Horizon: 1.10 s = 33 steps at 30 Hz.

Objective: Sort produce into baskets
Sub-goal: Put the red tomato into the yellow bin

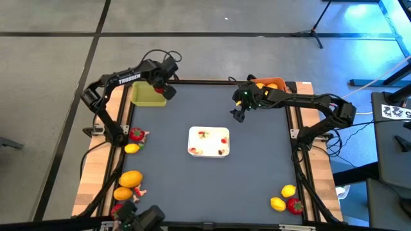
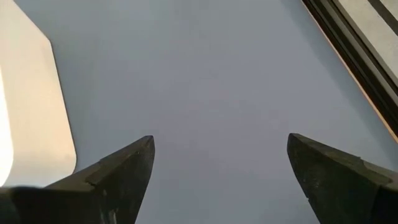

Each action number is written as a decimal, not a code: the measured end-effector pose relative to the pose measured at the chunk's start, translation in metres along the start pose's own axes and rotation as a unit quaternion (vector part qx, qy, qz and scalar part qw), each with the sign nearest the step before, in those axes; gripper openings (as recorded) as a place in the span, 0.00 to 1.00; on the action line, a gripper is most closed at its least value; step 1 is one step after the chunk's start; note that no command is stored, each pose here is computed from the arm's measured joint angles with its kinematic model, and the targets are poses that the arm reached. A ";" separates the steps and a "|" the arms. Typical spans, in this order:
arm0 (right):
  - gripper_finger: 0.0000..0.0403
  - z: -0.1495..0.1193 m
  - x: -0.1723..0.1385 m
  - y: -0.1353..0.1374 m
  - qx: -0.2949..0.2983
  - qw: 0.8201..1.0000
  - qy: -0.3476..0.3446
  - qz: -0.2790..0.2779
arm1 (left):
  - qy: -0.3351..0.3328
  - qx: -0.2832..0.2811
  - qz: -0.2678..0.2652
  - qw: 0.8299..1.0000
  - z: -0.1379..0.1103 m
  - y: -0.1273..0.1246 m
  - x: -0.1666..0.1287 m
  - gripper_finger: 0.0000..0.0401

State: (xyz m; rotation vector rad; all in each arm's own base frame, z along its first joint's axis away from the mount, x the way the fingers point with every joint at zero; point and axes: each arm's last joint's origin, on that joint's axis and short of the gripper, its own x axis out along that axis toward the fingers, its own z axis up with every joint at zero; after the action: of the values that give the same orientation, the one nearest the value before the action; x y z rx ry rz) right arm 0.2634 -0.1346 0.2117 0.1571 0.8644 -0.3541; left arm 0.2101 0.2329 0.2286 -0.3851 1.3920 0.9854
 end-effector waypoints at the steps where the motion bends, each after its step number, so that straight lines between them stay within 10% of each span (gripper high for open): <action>1: 0.90 0.000 0.000 0.000 0.000 1.000 0.000 0.000 | -0.001 0.001 0.000 1.000 0.000 0.000 0.001 0.79; 13: 0.90 0.000 0.000 0.000 0.000 1.000 -0.002 0.000 | 0.021 0.022 0.008 0.999 -0.008 -0.002 -0.004 0.86; 33: 0.90 0.000 0.000 0.000 -0.001 1.000 -0.003 0.005 | -0.035 0.010 -0.068 0.997 -0.090 -0.030 -0.117 0.86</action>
State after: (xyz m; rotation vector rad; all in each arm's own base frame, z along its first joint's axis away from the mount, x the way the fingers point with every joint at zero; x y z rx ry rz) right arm 0.2640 -0.1343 0.2120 0.1594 0.8581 -0.3439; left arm 0.1893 0.1084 0.3101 -0.4208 1.2937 0.8661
